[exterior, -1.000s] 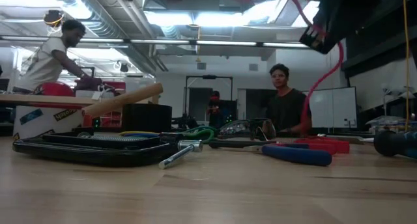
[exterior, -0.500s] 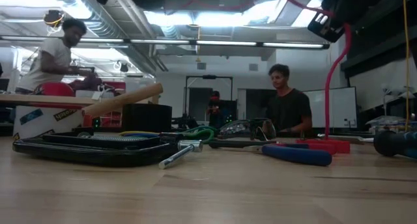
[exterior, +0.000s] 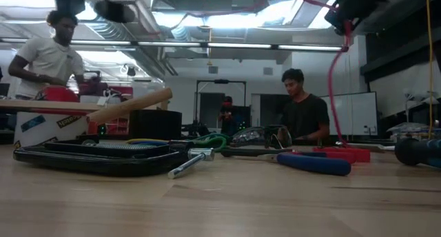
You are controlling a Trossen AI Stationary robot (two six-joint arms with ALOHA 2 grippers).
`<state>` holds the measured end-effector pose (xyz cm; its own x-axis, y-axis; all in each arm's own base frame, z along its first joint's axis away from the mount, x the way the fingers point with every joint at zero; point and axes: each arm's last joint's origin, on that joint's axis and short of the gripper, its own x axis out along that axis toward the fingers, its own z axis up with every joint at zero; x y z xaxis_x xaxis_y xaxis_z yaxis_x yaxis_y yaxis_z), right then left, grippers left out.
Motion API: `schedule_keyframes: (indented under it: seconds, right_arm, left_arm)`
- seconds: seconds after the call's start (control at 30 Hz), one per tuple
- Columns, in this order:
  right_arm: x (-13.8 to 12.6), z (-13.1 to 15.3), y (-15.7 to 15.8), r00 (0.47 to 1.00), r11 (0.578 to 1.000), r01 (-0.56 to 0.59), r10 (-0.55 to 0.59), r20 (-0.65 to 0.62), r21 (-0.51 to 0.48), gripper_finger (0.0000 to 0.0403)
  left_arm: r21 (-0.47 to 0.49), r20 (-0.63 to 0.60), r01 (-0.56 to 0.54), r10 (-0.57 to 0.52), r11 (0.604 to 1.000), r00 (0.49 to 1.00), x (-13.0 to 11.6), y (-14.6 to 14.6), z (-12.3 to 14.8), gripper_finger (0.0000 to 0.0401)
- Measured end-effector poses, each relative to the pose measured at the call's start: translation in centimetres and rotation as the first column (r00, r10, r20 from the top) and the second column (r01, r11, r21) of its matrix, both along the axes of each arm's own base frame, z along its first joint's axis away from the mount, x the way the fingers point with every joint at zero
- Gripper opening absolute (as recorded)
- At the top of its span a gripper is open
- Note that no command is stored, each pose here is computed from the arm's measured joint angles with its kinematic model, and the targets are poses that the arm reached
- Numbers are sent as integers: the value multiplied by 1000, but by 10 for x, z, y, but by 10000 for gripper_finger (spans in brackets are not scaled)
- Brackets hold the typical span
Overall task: Coil cords
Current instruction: Uncoil the red wire from the black spool
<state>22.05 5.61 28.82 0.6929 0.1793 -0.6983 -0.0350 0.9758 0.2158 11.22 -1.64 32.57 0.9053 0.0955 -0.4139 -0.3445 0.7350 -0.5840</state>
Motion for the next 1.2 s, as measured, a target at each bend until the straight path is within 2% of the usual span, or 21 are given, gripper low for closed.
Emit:
schedule_keyframes:
  seconds: [0.17,0.33,0.43,0.53,0.6,0.67,0.73,0.83,0.93,1.0,1.1,1.2]
  right_arm:
    - [-5,9,-6,992,988,105,-95,88,-114,7]
    - [-10,15,-15,966,948,236,-206,155,-214,7]
    - [-10,18,-26,948,924,303,-267,174,-232,7]
    - [-9,18,-39,935,905,344,-307,178,-251,7]
    - [-8,18,-46,932,900,354,-318,173,-255,7]
    - [-8,18,-53,929,900,363,-330,166,-244,7]
    - [-7,17,-59,930,905,361,-332,155,-227,7]
    - [-7,17,-66,936,916,346,-321,144,-206,7]
    - [-7,17,-72,938,923,341,-321,135,-178,7]
    - [-7,17,-75,937,925,342,-323,130,-163,7]
    - [-8,17,-80,936,927,346,-330,126,-146,7]
    - [-8,17,-84,932,925,355,-340,123,-136,7]
  left_arm:
    - [-242,-33,91,-102,966,994,11,-8,-4,0]
    - [-429,-102,160,-224,889,969,29,-18,-12,0]
    - [-498,-104,231,-322,836,941,48,-26,-17,0]
    - [-514,-32,356,-432,780,901,72,-35,-18,0]
    - [-475,62,469,-503,745,862,91,-41,-17,0]
    - [-391,175,582,-564,713,807,109,-47,-15,0]
    - [-269,291,681,-617,681,731,125,-54,-12,0]
    - [-67,442,778,-681,625,584,144,-62,-8,0]
    - [126,533,807,-726,577,436,155,-71,-7,0]
    - [230,557,802,-750,551,356,160,-76,-8,0]
    - [343,554,777,-782,528,287,164,-83,-12,0]
    - [370,536,775,-799,513,273,167,-89,-18,0]
